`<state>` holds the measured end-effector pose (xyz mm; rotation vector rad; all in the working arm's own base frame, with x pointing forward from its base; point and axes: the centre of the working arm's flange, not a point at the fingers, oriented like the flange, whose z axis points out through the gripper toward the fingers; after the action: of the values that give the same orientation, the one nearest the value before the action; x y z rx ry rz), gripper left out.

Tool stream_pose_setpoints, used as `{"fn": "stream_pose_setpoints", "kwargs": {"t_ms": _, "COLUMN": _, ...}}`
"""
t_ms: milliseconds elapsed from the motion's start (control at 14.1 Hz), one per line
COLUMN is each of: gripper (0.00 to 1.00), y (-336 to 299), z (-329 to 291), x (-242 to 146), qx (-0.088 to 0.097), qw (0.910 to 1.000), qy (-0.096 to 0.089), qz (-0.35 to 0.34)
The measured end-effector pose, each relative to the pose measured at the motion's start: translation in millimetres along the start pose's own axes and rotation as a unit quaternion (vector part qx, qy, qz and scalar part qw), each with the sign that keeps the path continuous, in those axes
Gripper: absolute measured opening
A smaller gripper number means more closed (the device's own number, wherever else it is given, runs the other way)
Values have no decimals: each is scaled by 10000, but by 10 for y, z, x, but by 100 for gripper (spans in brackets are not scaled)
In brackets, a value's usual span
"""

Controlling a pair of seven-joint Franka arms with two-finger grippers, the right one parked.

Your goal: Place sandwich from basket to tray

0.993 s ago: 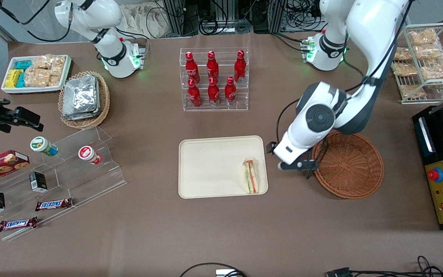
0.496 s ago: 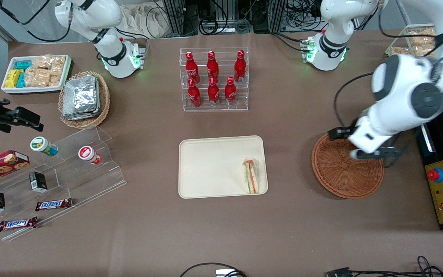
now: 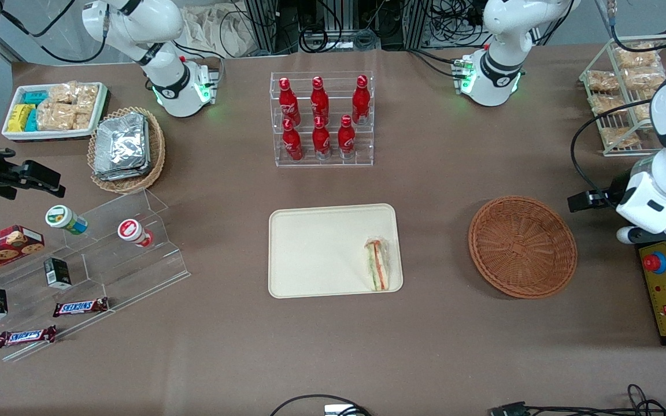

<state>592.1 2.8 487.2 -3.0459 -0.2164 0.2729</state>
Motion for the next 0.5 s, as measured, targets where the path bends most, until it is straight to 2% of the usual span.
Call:
{"fn": "stream_pose_setpoints", "kwargs": {"t_ms": 142, "gripper": 100, "y": 69, "z": 54, "x": 51, "qx": -26, "qw": 10000, "qy": -12, "qz": -80}}
{"fn": "stream_pose_setpoints", "kwargs": {"t_ms": 355, "gripper": 100, "y": 134, "z": 23, "x": 132, "qx": -104, "qw": 9998, "qy": 140, "qz": -93}}
{"fn": "stream_pose_setpoints", "kwargs": {"t_ms": 496, "gripper": 100, "y": 144, "z": -8, "x": 139, "qx": -200, "qw": 9996, "qy": 168, "qz": -123}}
